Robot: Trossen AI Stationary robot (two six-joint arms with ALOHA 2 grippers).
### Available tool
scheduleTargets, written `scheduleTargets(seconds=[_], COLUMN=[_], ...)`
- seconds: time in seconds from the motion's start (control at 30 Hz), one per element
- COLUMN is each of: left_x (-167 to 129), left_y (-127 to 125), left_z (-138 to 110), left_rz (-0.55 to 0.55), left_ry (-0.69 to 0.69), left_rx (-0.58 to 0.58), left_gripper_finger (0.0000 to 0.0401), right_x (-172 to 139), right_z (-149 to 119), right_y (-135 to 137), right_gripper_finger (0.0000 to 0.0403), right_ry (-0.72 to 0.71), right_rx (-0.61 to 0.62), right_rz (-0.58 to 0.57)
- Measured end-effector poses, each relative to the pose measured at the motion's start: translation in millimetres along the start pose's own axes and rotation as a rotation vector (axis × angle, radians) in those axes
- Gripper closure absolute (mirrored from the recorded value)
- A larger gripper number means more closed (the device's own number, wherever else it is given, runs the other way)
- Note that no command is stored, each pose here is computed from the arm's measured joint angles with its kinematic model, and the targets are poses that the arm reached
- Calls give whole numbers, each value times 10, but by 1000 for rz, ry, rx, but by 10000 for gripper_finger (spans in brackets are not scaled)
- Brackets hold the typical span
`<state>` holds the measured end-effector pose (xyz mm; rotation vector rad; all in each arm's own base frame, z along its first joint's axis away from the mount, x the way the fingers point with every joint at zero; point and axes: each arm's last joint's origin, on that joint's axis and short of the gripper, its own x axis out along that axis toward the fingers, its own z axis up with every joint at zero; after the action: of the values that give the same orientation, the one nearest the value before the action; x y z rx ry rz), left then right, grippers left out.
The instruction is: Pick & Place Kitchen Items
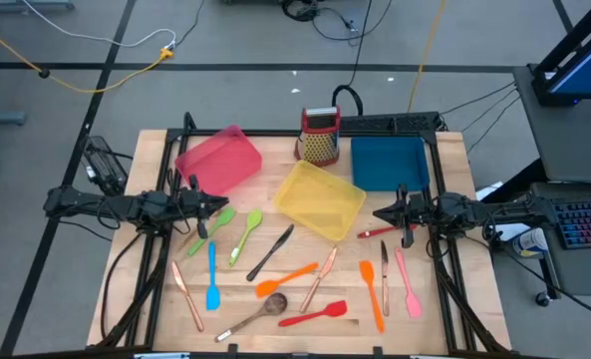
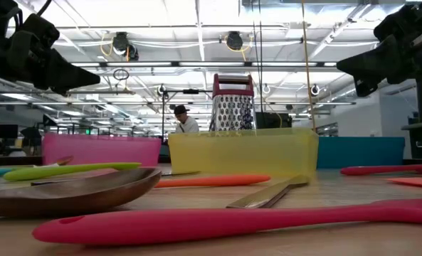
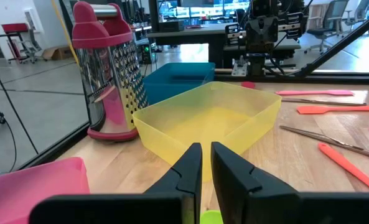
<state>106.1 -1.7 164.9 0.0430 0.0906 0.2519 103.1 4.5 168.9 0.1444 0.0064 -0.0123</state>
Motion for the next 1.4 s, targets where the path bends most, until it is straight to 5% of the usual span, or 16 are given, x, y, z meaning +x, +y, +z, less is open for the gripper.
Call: scheduleTargets(seconds=[0.9, 1.13, 1.4], left_x=[0, 0, 0], left_y=[1, 2, 2], left_z=[13, 17, 21], left_rz=[2, 3, 3], left_ry=[-13, -17, -21], left_rx=[39, 83, 70], left_gripper_finger=[364, 364, 364], right_x=[0, -5, -29], right_z=[6, 98, 236], right_y=[1, 13, 30], right_gripper_finger=[399, 399, 399], right_ry=[-6, -101, -247], right_rx=[0, 64, -39], right_rz=[1, 17, 22])
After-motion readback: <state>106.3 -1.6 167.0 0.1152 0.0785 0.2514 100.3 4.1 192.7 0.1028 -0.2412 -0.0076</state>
